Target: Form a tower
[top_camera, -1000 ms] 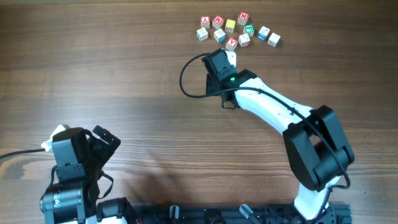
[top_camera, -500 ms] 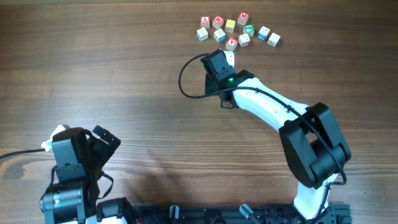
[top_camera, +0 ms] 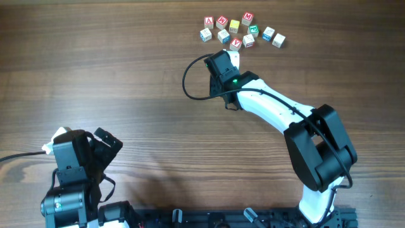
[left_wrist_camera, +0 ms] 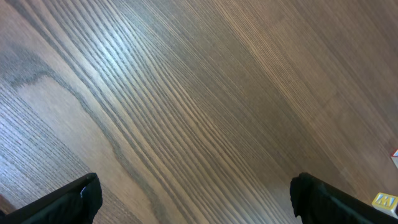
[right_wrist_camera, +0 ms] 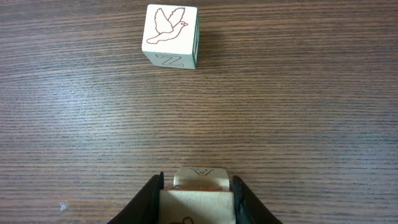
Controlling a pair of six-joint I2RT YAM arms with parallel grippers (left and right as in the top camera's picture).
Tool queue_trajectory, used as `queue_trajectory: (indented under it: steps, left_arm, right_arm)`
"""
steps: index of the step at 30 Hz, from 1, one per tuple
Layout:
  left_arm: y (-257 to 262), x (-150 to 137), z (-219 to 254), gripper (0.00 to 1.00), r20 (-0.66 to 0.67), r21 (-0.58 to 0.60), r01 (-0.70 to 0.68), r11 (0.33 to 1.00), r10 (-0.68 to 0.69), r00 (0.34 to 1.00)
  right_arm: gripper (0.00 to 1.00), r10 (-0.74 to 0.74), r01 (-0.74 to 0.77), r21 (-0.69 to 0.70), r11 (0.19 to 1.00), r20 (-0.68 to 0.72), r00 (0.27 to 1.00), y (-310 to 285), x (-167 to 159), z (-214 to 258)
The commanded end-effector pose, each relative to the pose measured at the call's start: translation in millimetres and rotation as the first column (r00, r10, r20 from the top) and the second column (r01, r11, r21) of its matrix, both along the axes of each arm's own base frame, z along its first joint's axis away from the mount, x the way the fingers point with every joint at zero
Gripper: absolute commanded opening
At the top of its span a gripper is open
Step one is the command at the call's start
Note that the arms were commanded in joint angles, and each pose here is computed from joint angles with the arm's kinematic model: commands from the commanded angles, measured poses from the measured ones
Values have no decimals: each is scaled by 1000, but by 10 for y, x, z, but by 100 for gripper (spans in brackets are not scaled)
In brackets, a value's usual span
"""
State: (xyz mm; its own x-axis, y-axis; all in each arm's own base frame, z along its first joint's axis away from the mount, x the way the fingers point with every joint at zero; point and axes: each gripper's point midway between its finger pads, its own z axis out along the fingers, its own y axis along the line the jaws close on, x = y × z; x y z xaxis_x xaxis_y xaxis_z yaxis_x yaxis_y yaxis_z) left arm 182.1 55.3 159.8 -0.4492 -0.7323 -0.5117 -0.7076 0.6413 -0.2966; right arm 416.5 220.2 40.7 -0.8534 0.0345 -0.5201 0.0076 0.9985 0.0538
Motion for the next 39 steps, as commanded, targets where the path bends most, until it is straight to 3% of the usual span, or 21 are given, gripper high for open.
queue_trajectory:
  steps: [1, 19, 21, 23, 24, 30, 39]
  left_arm:
    - [-2, -9, -12, 100, -1, -2, 4, 1000, -4, 1000]
    - [-2, -8, -12, 100, -1, -2, 4, 1000, -4, 1000]
    - [-2, -8, -12, 100, -1, -2, 4, 1000, -4, 1000]
    - [-2, -9, -12, 100, -1, -2, 4, 1000, -4, 1000]
    - [-2, -8, -12, 100, -1, -2, 4, 1000, -4, 1000]
    - [-2, -9, -12, 100, -1, -2, 4, 1000, -4, 1000]
    - [-2, -9, -12, 100, -1, -2, 4, 1000, -4, 1000]
  right_arm:
    - [25, -4, 5, -33, 999, 4, 1000, -46, 9, -37]
    - [48, -25, 25, -29, 999, -8, 1000, -54, -2, -114]
    - [61, -25, 25, -28, 999, -5, 1000, -49, 5, -110]
    - [93, -24, 24, -21, 999, 3, 1000, -36, 23, -92]
    - [99, -24, 24, -18, 1000, 8, 1000, -28, 36, -49]
    - [100, -31, 24, 58, 998, 110, 993, 76, 407, 649]
    - [100, -79, 42, 142, 989, 269, 960, -159, 958, 1208]
